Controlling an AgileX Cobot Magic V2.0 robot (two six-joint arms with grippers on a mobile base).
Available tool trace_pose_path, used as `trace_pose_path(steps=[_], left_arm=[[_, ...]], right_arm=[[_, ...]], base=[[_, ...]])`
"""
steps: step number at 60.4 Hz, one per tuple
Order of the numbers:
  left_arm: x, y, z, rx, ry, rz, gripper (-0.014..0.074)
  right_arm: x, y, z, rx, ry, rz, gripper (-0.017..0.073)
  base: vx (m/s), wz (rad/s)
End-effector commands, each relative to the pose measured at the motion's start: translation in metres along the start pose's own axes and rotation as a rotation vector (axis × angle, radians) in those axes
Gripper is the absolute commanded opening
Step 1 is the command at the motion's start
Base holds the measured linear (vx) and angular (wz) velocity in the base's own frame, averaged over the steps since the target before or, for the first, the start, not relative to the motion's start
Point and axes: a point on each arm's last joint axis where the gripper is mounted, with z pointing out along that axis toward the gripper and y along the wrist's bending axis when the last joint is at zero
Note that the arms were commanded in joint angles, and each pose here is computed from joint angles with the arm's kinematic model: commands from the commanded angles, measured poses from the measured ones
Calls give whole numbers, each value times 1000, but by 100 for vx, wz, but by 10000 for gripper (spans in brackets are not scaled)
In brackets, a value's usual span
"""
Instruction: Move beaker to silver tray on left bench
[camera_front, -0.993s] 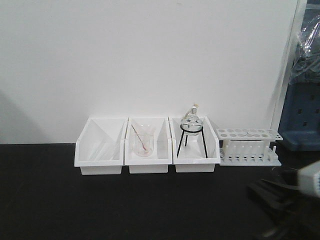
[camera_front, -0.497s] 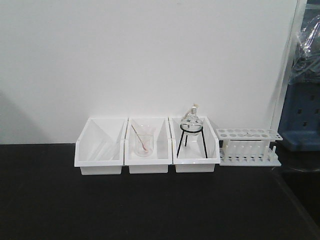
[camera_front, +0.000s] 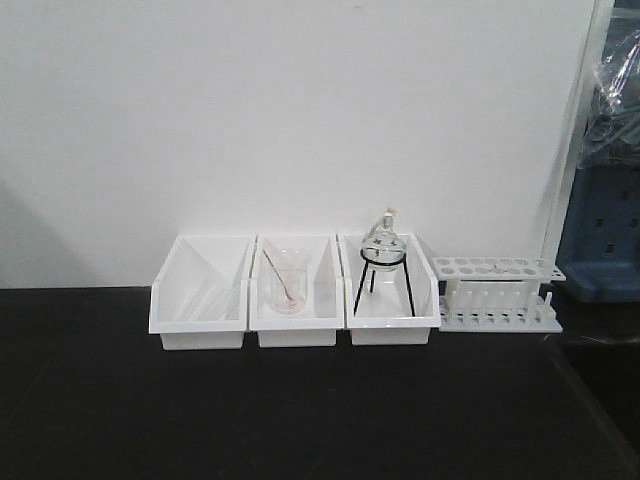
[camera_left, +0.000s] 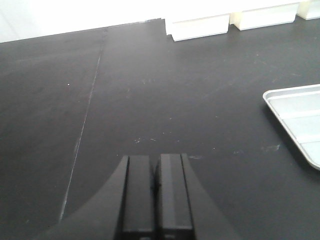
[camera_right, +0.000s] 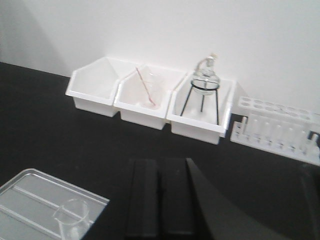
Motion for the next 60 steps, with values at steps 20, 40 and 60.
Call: trace_pose_path(steps=[20,40,60], left_arm=[[-1,-1,2,7,-63,-2,1],[-1,-1,2,7,-63,-2,1],[-1,-1,2,7,-63,-2,1]], right_arm=[[105,-12,-13,196,-181,187,-11],[115,-13,-30,302,-249,81,-11],[115,-13,-30,302,-250,80,-11]], base=[[0,0],[0,0],[0,0]])
